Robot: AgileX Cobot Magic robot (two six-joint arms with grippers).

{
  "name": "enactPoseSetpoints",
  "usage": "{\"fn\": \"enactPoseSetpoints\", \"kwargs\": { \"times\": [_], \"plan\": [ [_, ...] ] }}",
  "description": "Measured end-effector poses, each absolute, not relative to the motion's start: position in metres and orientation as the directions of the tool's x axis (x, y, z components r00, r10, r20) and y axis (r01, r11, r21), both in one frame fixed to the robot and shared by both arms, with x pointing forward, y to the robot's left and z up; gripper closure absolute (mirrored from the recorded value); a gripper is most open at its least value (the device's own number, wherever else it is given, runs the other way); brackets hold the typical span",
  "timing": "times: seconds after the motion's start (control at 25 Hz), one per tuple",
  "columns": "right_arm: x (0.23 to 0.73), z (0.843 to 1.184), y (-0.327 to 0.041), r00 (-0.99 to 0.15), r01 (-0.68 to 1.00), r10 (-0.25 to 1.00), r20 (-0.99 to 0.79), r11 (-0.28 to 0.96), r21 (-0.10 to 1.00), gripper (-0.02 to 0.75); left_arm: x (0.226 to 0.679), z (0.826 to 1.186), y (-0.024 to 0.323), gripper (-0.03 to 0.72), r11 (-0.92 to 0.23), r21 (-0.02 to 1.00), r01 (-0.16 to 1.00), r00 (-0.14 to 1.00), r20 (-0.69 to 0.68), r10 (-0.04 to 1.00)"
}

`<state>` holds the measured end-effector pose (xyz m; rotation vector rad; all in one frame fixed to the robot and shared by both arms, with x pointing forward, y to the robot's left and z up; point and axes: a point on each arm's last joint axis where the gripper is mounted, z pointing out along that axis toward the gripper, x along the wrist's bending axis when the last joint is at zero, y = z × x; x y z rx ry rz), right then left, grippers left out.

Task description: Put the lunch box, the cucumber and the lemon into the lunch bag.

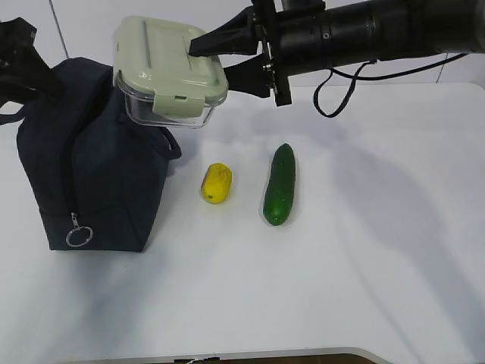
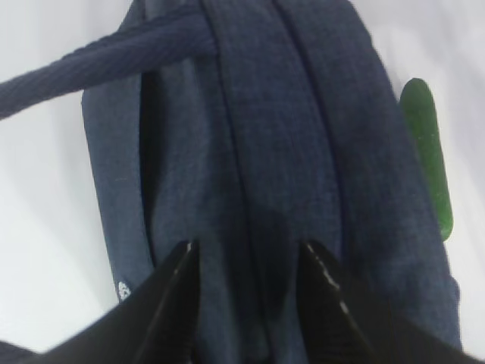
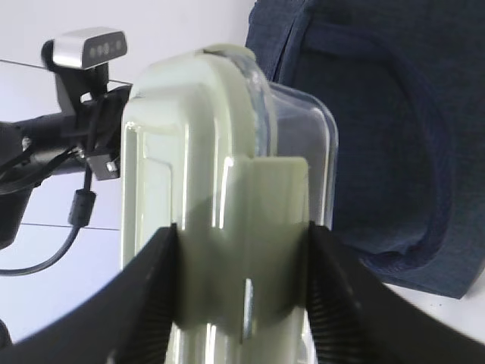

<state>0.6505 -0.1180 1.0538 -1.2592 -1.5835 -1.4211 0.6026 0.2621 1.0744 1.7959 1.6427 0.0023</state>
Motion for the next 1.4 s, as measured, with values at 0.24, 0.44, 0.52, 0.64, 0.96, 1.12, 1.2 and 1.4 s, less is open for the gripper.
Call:
{"fn": "enactPoseSetpoints", "kwargs": {
  "times": [0.24,0.44,0.52,0.64,0.96,1.12,1.2,1.4],
  "plan": [
    [0.645,1.054,-0.107,-0.329,0.939,0.218,0.919,-0.028,0.343,0.367,0.610,1.059,0.262,0.379,0.041,0.442,0.896,0.180,-0.446,0.877],
    [0.641,1.054,-0.097,-0.334,0.939,0.210,0.919,-0.006,0.343,0.367,0.612,1.053,0.262,0.452,0.039,0.424,0.905,0.174,-0.451,0.875],
    [0.639,1.054,-0.094,-0.336,0.939,0.207,0.919,0.002,0.343,0.367,0.611,1.053,0.262,0.559,0.034,0.416,0.909,0.175,-0.454,0.873],
    [0.638,1.054,-0.091,-0.339,0.939,0.204,0.918,0.009,0.345,0.367,0.608,1.052,0.260,0.682,0.003,0.399,0.917,0.197,-0.460,0.866],
    [0.643,1.052,-0.092,-0.347,0.929,0.242,0.906,-0.042,0.367,0.367,0.597,1.076,0.255,0.701,-0.043,0.403,0.914,0.255,-0.491,0.833],
    [0.648,1.054,-0.092,-0.346,0.922,0.243,0.906,-0.091,0.376,0.367,0.588,1.097,0.251,0.702,-0.018,0.444,0.896,0.277,-0.524,0.806],
    [0.649,1.054,-0.091,-0.344,0.918,0.243,0.907,-0.114,0.379,0.367,0.585,1.104,0.249,0.702,-0.005,0.457,0.889,0.283,-0.541,0.792],
    [0.655,1.053,-0.091,-0.354,0.897,0.287,0.890,-0.166,0.410,0.367,0.581,1.113,0.244,0.702,0.004,0.470,0.883,0.312,-0.594,0.742]
  ]
}}
